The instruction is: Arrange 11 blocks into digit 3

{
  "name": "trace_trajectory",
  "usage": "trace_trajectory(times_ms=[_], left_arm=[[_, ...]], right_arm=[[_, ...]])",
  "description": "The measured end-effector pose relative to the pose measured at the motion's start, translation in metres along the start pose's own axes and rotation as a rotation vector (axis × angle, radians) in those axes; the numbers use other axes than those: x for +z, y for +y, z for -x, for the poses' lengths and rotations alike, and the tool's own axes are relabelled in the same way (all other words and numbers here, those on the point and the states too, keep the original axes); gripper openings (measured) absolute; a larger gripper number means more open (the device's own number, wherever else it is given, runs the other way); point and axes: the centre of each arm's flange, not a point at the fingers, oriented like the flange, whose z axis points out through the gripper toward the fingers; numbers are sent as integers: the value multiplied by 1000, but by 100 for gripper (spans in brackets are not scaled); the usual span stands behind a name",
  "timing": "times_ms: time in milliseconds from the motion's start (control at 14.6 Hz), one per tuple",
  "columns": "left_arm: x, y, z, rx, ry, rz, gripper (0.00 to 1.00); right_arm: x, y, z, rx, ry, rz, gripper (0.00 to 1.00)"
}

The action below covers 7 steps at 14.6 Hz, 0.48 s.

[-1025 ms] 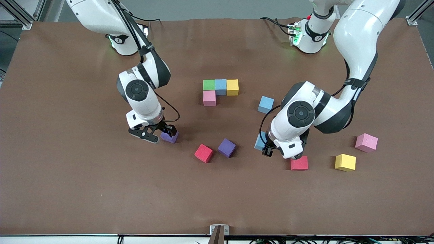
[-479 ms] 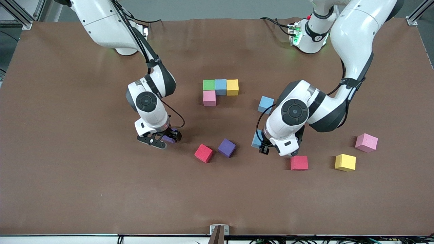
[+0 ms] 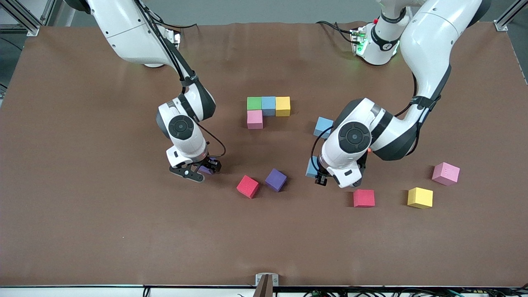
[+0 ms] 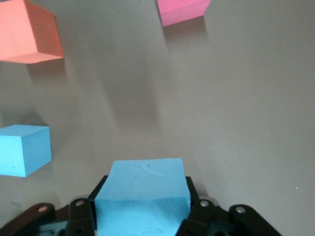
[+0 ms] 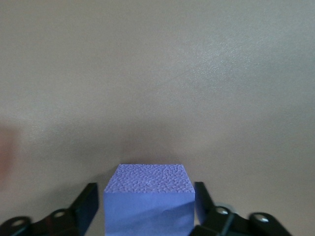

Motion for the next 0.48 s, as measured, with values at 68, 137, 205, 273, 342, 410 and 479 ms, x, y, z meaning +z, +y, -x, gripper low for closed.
trace_trajectory(times_ms=[68,137,205,273,342,410,479], left_arm=[[1,0,0,-13,0,-2,62],[1,-1,1,-27,1,-2,62],[1,-1,1,-47,0,-2,62],[1,-1,1,-71,0,-1,62],[1,-1,1,-98,0,-1,62],[1,-1,1,-129,0,-1,62],[1,0,1,-158,-1,0,62]], right_arm=[[1,0,1,-1,-1,1,68],[0,-1,1,-2,-1,0,60],[0,-2,3,-7,-3,-1,60],[0,-6,7,-23,-6,-5,60],[-1,-13,13,-51,-11,-12,59],[-3,-22,22,-89,-17,-22,56],[-4,-31,33,-136,-24,-32,56]])
